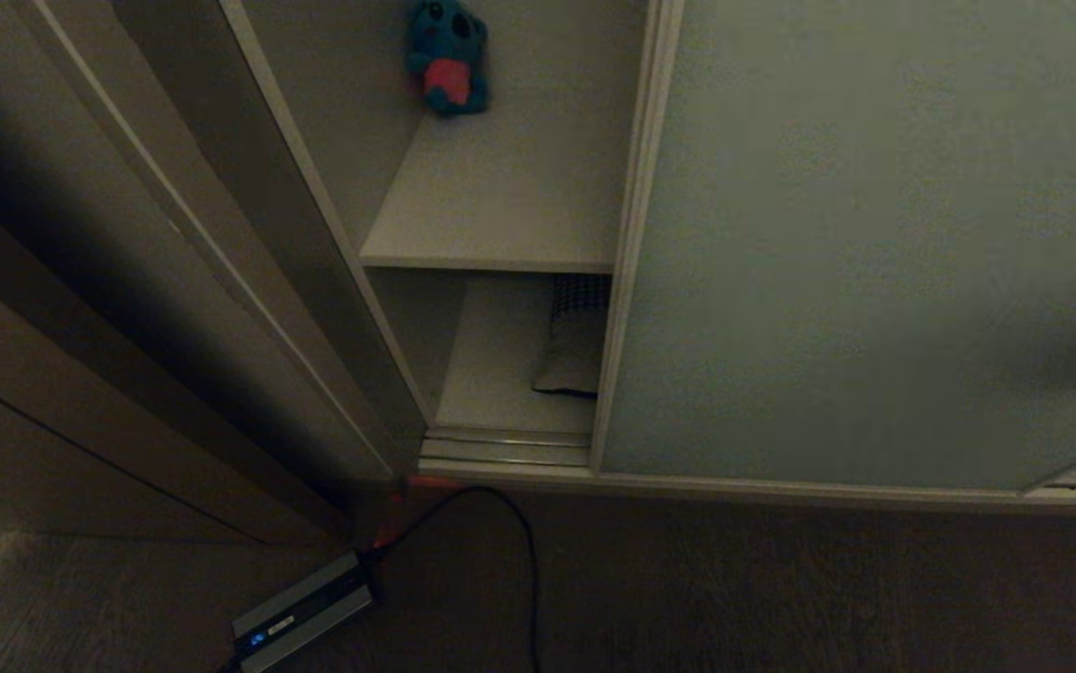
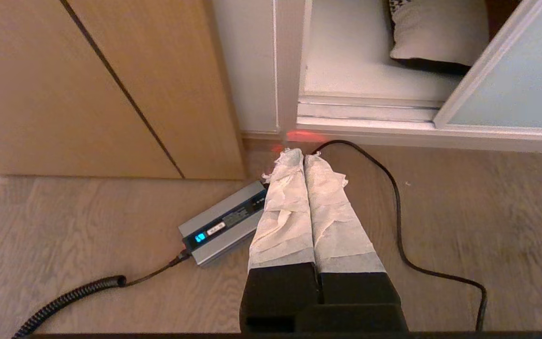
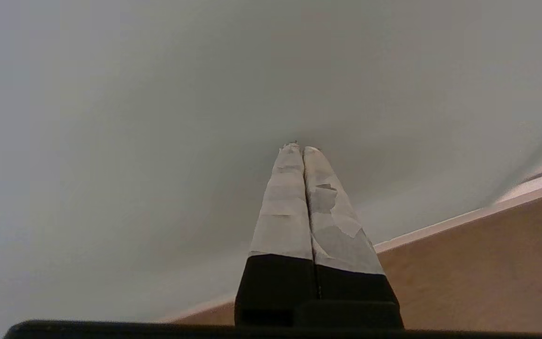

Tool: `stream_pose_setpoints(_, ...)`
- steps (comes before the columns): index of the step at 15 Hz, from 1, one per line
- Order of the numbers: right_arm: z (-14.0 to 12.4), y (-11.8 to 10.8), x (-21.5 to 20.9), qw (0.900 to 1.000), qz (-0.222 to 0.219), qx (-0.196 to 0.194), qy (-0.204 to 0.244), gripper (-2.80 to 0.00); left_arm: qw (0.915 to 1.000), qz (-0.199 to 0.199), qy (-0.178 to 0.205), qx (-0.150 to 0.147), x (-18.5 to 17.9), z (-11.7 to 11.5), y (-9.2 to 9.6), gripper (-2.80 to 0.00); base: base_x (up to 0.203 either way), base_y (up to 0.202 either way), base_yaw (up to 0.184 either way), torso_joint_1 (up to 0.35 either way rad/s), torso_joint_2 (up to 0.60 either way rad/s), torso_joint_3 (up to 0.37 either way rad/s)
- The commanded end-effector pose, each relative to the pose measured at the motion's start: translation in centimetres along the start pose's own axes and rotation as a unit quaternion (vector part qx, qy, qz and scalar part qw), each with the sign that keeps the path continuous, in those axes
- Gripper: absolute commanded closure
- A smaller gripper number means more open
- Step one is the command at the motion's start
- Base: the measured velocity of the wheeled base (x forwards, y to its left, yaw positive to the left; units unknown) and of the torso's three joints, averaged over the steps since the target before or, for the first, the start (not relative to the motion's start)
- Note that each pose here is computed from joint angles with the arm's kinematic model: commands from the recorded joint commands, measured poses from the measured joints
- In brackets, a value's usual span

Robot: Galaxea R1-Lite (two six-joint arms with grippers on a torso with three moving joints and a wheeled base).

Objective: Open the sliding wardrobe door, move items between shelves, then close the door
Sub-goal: Close the door

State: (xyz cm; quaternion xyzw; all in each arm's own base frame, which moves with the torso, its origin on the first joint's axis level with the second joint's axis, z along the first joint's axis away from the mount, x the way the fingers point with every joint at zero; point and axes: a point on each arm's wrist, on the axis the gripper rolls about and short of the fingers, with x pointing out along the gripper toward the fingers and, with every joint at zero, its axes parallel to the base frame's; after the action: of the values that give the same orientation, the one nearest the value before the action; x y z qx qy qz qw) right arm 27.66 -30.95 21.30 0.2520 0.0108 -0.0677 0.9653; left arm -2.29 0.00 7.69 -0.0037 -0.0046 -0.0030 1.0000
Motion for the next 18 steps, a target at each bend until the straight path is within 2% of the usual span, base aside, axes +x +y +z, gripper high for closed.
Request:
stream_pose_setpoints(1,0.0,3.0,-0.9,1.0,0.021,-0.006,0.004,0.0,1.0,0.0,-0.001,0.0,0.0,0.0,0.0,0.0,0.0,0.0,0.0,0.0,0.0,0.0)
stream_pose_setpoints(3,-1.2,5.5,-1.4,0.999,0.041,-0.006,0.017,0.0,1.0,0.0,-0.001,0.0,0.0,0.0,0.0,0.0,0.0,0.0,0.0,0.0,0.0,0.0)
stream_pose_setpoints(8,-3.0,12.6,-3.5,0.993,0.115,-0.035,0.021,0.0,1.0,0.0,-0.001,0.0,0.0,0.0,0.0,0.0,0.0,0.0,0.0,0.0,0.0,0.0)
stream_pose_setpoints(12,-4.6,19.5,-6.8,0.978,0.199,-0.058,0.029,0.0,1.0,0.0,-0.001,0.0,0.0,0.0,0.0,0.0,0.0,0.0,0.0,0.0,0.0,0.0)
stream_pose_setpoints(14,-4.8,23.0,-9.7,0.964,0.253,-0.079,0.014,0.0,1.0,0.0,-0.001,0.0,0.0,0.0,0.0,0.0,0.0,0.0,0.0,0.0,0.0,0.0)
stream_pose_setpoints(16,-4.8,26.5,-12.4,0.942,0.322,-0.099,-0.003,0.0,1.0,0.0,-0.001,0.0,0.0,0.0,0.0,0.0,0.0,0.0,0.0,0.0,0.0,0.0)
stream_pose_setpoints(18,-4.2,28.9,-15.0,0.921,0.372,-0.114,-0.023,0.0,1.0,0.0,-0.001,0.0,0.0,0.0,0.0,0.0,0.0,0.0,0.0,0.0,0.0,0.0)
